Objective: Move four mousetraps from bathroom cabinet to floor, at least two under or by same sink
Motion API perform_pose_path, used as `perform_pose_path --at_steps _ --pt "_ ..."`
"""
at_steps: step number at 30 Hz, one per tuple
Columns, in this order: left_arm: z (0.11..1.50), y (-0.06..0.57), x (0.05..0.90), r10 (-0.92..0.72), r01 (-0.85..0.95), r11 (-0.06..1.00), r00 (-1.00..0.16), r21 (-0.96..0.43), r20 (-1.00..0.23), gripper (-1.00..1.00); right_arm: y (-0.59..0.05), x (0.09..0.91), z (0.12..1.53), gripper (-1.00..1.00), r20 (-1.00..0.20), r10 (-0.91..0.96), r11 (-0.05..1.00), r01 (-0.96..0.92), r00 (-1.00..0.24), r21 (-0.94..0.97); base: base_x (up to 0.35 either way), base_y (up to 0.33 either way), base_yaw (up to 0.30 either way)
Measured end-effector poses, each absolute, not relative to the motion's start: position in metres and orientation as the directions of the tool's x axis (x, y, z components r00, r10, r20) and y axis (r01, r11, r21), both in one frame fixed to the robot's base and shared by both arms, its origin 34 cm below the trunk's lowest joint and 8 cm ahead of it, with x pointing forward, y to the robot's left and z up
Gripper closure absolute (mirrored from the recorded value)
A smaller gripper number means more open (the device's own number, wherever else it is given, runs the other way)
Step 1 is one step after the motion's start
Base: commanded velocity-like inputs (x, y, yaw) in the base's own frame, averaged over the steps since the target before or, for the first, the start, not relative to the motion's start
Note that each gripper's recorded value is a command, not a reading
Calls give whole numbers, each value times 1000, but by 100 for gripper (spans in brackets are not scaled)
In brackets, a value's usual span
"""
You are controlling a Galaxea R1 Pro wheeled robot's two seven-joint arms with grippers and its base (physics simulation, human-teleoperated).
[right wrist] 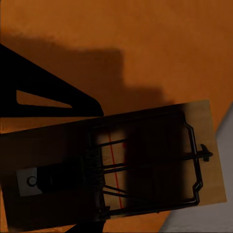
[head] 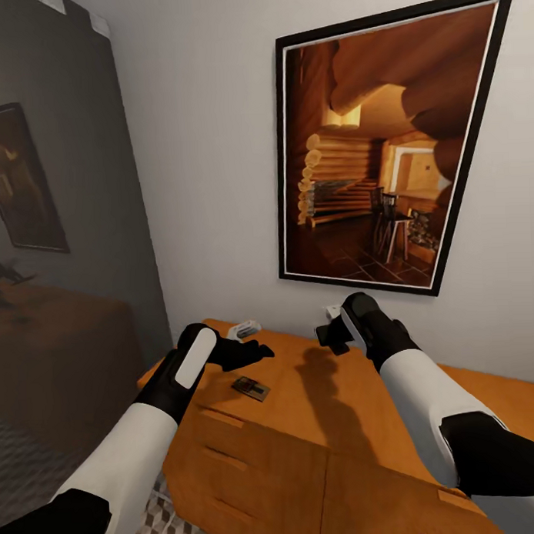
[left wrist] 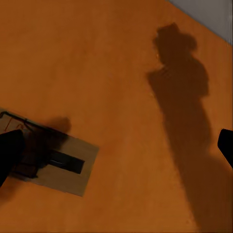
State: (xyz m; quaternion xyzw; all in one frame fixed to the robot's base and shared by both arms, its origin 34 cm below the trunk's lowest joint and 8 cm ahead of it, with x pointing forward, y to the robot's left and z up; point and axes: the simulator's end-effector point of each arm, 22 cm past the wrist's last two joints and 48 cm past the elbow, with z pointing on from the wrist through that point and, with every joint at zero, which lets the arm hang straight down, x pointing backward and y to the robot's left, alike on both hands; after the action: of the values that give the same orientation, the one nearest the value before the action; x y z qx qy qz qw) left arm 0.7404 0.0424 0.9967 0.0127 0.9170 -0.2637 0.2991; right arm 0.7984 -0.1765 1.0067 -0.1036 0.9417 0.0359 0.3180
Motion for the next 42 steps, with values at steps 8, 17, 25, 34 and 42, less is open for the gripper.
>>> perform_pose_path --at_steps 8,17,25,34,42 --pt "997 41 740 -137 182 857 -822 -482 -553 -100 -177 798 1007 100 -606 -173 976 -218 -776 1 0 259 -248" --pt "996 43 740 -135 180 861 -821 -476 -554 -100 -174 798 1007 100 -607 -174 975 -221 -776 3 22 311 -248" --pt "996 43 741 -135 180 861 -821 -477 -555 -100 -175 798 1007 100 -606 -173 976 -219 -776 2 23 83 -248" --pt "996 44 741 -136 178 863 -820 -474 -556 -100 -176 798 1007 100 -606 -172 976 -218 -776 2 1 2 -214" --pt "988 57 743 -144 131 893 -824 -432 -548 -100 -176 798 1007 100 -607 -173 976 -218 -776 1 0 0 -21"
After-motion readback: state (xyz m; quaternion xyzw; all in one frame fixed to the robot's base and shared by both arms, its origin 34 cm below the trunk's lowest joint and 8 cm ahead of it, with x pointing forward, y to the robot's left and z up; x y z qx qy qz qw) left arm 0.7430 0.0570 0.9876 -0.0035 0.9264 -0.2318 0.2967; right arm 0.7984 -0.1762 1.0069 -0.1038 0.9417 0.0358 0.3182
